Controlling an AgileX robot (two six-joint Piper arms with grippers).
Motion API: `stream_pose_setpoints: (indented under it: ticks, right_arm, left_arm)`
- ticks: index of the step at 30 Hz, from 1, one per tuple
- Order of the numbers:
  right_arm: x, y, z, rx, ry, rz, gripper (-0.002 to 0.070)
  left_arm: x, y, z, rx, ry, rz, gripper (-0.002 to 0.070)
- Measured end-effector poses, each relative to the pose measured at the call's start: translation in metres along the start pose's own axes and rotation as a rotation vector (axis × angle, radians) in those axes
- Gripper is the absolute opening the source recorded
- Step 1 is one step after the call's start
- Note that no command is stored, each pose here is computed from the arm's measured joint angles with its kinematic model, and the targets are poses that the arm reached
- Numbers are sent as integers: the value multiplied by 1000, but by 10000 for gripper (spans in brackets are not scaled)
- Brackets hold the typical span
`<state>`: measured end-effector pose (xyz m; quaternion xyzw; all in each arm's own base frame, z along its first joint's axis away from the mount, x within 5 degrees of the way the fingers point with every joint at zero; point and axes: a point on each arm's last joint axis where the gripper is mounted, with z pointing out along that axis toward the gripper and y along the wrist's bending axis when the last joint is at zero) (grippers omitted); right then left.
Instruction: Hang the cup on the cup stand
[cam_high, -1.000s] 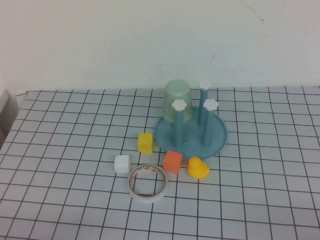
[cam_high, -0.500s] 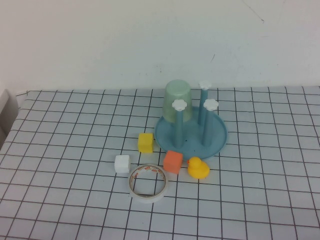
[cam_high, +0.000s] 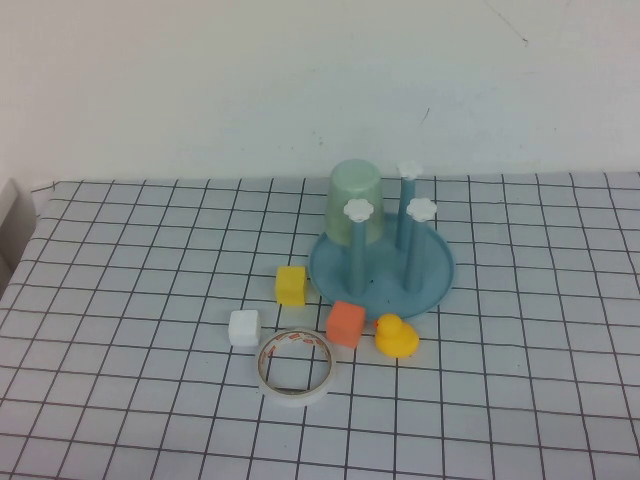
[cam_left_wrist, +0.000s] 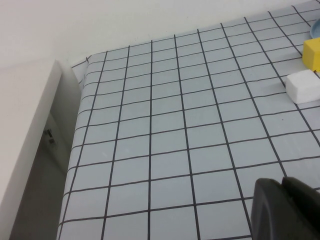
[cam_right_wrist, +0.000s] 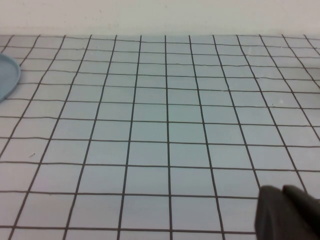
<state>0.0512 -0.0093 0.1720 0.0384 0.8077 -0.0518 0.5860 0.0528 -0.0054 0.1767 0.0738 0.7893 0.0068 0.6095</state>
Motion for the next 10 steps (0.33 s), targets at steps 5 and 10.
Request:
stream_pose_setpoints:
  ticks: [5,10]
  right_arm:
    - [0,0,0,0,0,0,0]
    - [0,0,0,0,0,0,-1]
  left_arm:
    - [0,0,0,0,0,-4,-1]
    - [0,0,0,0,0,-4,-1]
